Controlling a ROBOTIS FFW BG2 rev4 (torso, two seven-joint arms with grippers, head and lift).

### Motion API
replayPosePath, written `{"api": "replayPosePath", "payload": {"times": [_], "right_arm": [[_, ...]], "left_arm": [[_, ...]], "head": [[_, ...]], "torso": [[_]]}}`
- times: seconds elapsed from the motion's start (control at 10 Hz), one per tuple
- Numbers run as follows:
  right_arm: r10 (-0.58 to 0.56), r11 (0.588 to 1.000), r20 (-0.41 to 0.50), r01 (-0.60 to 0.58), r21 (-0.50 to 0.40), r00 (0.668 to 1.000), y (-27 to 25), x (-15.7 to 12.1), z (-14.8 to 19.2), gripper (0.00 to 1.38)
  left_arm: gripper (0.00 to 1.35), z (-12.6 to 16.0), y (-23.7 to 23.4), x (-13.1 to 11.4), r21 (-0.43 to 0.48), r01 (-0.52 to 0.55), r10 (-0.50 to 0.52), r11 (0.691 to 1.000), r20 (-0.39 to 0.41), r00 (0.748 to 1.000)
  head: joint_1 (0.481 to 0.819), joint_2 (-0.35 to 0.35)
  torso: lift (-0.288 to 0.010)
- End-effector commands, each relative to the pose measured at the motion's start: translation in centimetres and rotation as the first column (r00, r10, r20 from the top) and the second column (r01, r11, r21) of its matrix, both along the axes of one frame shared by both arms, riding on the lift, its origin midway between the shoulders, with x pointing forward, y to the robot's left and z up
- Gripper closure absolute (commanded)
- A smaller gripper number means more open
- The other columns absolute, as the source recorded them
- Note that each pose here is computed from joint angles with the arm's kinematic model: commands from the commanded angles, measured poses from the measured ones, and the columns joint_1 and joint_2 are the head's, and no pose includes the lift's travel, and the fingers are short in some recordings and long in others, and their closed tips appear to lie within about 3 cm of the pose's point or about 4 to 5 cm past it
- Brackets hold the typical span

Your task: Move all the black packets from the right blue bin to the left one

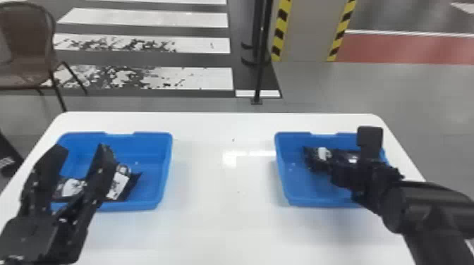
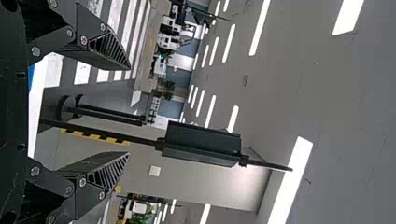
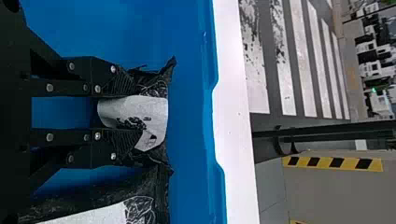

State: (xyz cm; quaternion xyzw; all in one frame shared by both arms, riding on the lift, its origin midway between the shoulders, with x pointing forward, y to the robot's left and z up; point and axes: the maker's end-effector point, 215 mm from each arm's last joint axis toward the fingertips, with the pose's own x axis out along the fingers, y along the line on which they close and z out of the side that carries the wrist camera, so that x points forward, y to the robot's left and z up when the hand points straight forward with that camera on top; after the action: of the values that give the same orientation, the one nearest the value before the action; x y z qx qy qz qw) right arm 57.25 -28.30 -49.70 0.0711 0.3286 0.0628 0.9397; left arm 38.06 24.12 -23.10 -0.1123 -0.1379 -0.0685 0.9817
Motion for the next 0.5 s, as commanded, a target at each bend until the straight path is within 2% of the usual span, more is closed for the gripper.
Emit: {"api": "replayPosePath", "payload": {"times": [0.0, 0.2, 0.3, 0.4], "right_arm": [[-0.016, 0.998, 0.125, 0.009, 0.06, 0.992, 0.6, 1.1, 2.0, 1.2], [-0.056, 0.958, 0.254, -0.019, 0.285, 0.966, 2.6, 1.7, 4.5, 1.2], [-0.066, 0.924, 0.301, -0.056, 0.377, 0.951, 3.9, 1.3, 6.6, 1.2], [-0.075, 0.872, 0.34, -0.104, 0.478, 0.937, 5.5, 0.9, 8.9, 1.2]], "left_arm": [[0.42, 0.0, 0.0, 0.0, 0.0, 0.0, 0.0, 1.0, 0.001, 1.0], [0.42, 0.1, -0.1, 0.1, -0.003, 0.0, 0.0, 1.0, 0.006, 1.0], [0.42, 0.0, 0.0, 0.2, -0.01, -0.002, 0.002, 1.0, 0.003, 1.0], [0.42, 0.2, 0.0, 0.2, -0.011, -0.002, 0.002, 1.0, 0.01, 1.0]], "head": [[0.695, -0.051], [0.695, -0.034], [0.695, -0.019], [0.695, -0.013]], "torso": [[-0.14], [-0.14], [-0.14], [-0.14]]}}
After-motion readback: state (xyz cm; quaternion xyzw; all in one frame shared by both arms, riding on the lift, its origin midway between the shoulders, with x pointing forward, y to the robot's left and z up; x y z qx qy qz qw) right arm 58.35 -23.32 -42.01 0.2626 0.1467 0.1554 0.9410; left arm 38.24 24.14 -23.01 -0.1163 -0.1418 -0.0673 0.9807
